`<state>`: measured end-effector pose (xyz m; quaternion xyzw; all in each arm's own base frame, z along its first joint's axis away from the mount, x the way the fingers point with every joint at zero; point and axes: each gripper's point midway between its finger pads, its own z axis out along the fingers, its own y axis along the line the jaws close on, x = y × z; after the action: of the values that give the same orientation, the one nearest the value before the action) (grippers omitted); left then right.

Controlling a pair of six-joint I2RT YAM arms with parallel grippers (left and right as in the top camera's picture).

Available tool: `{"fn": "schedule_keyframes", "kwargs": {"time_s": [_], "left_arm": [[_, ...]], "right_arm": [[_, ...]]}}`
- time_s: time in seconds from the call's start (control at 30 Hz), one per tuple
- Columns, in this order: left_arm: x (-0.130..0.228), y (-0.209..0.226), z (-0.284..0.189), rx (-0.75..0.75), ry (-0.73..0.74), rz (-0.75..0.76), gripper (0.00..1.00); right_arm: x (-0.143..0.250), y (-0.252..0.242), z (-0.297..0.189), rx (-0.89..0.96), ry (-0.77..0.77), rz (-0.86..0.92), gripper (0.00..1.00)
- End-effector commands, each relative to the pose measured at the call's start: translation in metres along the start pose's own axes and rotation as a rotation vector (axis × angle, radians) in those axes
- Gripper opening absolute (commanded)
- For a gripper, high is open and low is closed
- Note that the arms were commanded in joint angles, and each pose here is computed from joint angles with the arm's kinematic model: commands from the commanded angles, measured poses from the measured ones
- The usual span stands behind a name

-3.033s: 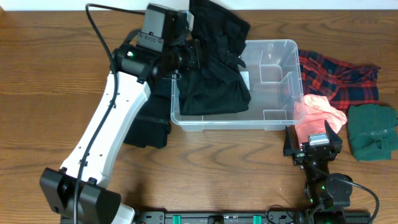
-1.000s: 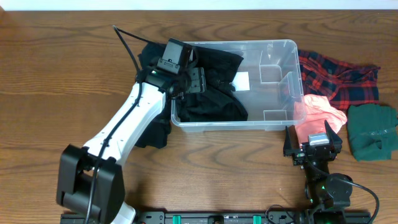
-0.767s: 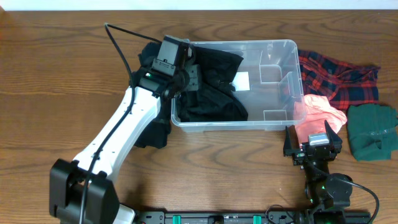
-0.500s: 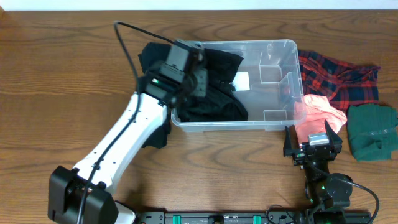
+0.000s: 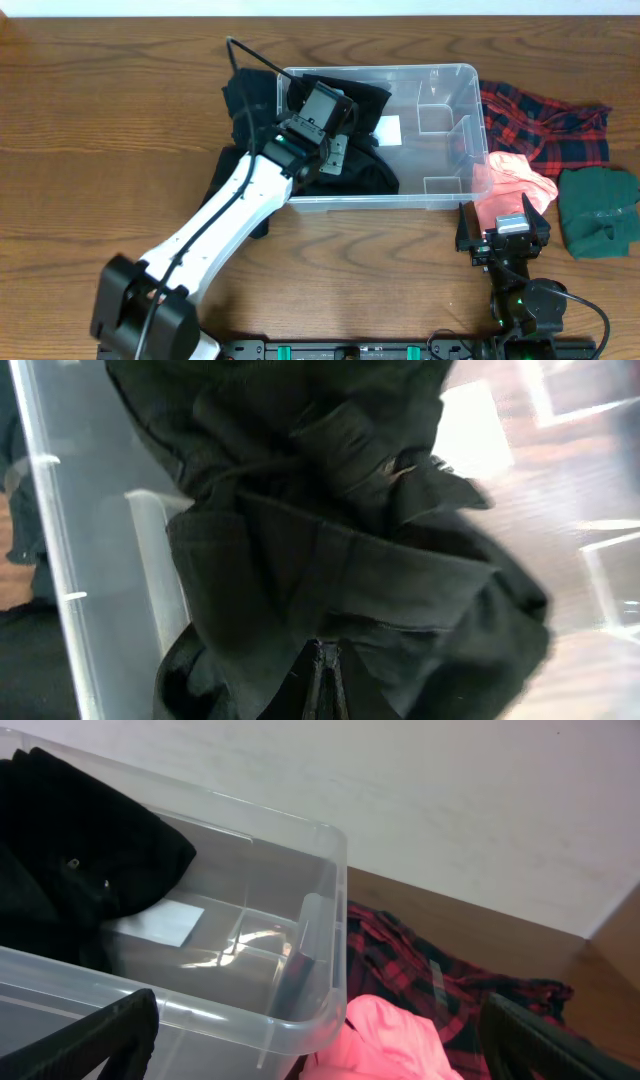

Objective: Pack container
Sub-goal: 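Open the left gripper and press the jacket down in the bin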

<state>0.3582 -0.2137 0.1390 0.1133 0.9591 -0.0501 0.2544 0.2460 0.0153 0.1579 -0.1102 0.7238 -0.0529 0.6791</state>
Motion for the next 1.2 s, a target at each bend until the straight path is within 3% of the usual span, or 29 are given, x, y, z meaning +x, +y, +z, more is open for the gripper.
{"fn": "schedule_keyframes", "kwargs": {"time_s": [0.0,0.27,0.47,0.9,1.17], "left_arm": [[0.005,0.007,0.022,-0.057,0.045,0.02,0.06],[0.037,0.01,0.07,-0.1,0.179,0.044,0.06],[0.034,0.009,0.069,-0.097,0.173,0.054,0.06],[-0.047,-0.005,-0.013,0.002,-0.142,0.005,0.06],[-0.069,0.003,0.003,-0.067,-0.23,-0.005,0.06]], "right_arm": [[0.001,-0.001,0.0,0.006,0.003,-0.009,0.99],[0.001,-0.001,0.0,0.006,0.003,-0.009,0.99],[0.001,-0.001,0.0,0.006,0.003,-0.009,0.99],[0.001,-0.001,0.0,0.006,0.003,-0.009,0.99],[0.001,-0.001,0.0,0.006,0.003,-0.009,0.99]]}}
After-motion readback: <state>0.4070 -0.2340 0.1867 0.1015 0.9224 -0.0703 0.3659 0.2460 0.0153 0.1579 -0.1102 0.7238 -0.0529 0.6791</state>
